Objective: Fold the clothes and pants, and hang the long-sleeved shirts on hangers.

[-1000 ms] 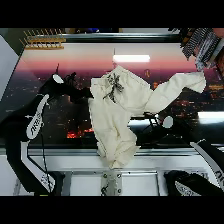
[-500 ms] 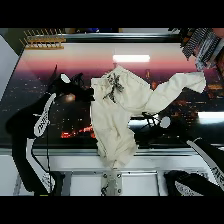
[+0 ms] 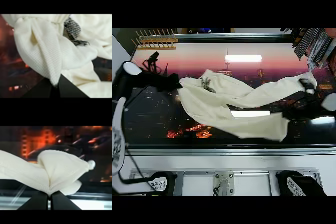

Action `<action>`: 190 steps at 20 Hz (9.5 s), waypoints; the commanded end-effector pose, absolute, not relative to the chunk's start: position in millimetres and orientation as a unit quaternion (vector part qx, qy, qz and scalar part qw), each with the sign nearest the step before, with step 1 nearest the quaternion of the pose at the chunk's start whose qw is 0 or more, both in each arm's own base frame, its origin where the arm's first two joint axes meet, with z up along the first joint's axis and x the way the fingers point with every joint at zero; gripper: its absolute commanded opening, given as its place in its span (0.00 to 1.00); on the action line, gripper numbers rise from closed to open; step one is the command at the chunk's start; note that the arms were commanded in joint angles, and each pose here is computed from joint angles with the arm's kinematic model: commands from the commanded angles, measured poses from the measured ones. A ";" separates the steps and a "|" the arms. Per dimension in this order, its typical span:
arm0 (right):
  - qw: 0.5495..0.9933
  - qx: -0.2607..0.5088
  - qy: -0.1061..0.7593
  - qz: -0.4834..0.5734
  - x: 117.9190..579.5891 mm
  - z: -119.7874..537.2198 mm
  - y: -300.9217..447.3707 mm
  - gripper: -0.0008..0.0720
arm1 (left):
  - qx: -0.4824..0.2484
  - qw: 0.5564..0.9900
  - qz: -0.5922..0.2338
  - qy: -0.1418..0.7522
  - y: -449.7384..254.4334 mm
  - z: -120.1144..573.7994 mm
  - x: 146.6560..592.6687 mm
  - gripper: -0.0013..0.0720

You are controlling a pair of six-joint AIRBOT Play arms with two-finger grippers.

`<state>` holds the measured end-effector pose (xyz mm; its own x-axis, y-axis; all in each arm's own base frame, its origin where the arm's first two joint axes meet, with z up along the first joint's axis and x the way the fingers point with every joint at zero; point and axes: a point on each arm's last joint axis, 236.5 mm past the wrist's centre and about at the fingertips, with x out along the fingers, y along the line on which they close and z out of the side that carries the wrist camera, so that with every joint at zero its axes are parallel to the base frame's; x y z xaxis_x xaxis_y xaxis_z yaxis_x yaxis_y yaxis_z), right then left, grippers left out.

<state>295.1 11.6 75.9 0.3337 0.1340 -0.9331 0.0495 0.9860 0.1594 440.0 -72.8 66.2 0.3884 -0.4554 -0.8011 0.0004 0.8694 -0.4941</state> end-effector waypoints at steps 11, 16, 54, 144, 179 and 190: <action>0.829 0.149 0.533 -0.077 283.2 120.7 -30.2 0.89 | -0.199 0.840 -0.109 0.492 -70.9 37.5 251.1 0.95; 0.871 0.181 0.447 -0.094 257.3 171.4 -24.8 0.90 | -0.196 0.872 -0.108 0.436 -68.5 72.8 258.4 0.93; 0.818 0.129 0.560 -0.034 327.2 77.1 -28.0 0.90 | -0.148 0.821 -0.059 0.549 12.3 -31.7 480.2 0.93; 0.867 0.149 0.464 -0.099 376.0 63.1 -92.2 0.63 | -0.354 0.681 0.160 0.621 143.7 -85.3 332.0 0.88; 0.744 0.417 0.505 -0.133 376.0 -104.1 -85.7 0.84 | -0.426 0.725 0.047 0.539 64.9 -83.3 371.0 0.04; 0.801 0.356 0.469 -0.112 418.3 -85.5 -72.0 0.05 | -0.426 0.726 0.047 0.539 65.2 -83.1 371.1 0.04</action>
